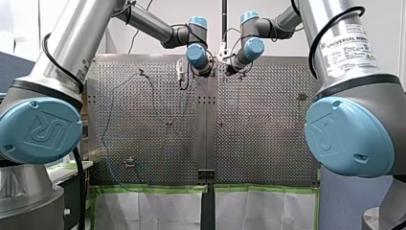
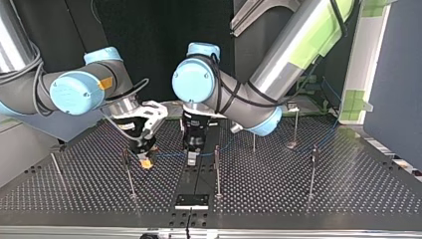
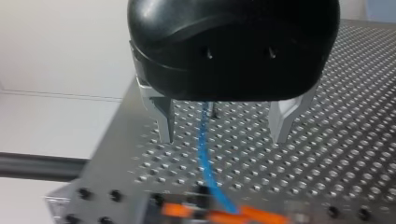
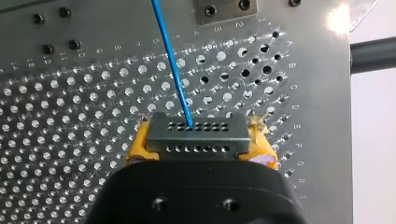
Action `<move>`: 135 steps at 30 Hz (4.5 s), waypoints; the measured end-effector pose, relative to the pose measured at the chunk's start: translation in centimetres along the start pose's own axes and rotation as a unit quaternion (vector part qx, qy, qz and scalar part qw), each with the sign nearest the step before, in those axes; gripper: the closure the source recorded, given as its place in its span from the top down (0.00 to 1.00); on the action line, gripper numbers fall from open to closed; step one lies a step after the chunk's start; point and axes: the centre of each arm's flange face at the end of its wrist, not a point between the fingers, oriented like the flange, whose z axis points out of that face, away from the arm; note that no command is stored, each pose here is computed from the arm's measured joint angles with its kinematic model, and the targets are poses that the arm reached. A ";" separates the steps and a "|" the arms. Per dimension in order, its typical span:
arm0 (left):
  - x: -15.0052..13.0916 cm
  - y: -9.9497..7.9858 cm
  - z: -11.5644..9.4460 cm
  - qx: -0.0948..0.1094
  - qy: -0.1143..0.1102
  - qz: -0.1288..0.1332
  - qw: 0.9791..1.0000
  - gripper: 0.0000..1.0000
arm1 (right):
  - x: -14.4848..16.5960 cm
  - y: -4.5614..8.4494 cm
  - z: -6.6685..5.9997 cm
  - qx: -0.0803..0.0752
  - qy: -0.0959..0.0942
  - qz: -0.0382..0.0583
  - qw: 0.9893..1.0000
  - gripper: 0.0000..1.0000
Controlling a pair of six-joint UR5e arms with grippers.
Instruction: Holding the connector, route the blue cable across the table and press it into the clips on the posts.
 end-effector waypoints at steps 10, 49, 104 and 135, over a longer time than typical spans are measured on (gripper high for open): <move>1.8 -0.5 0.4 -0.015 0.021 0.015 1.000 1.00 | 0.0 0.0 0.0 0.000 0.000 0.000 1.000 0.00; 13.2 -0.4 -1.7 -0.028 0.028 0.011 0.999 0.01 | -8.6 1.7 -1.6 -0.026 -0.067 -0.008 0.997 0.00; 26.1 0.9 -0.3 0.027 0.043 -0.027 0.998 0.01 | -21.2 8.4 -3.5 -0.069 -0.101 -0.020 0.992 0.00; 24.8 -0.3 6.9 0.031 0.035 -0.033 0.998 0.01 | -21.3 12.6 -1.0 -0.076 -0.083 -0.004 0.994 0.00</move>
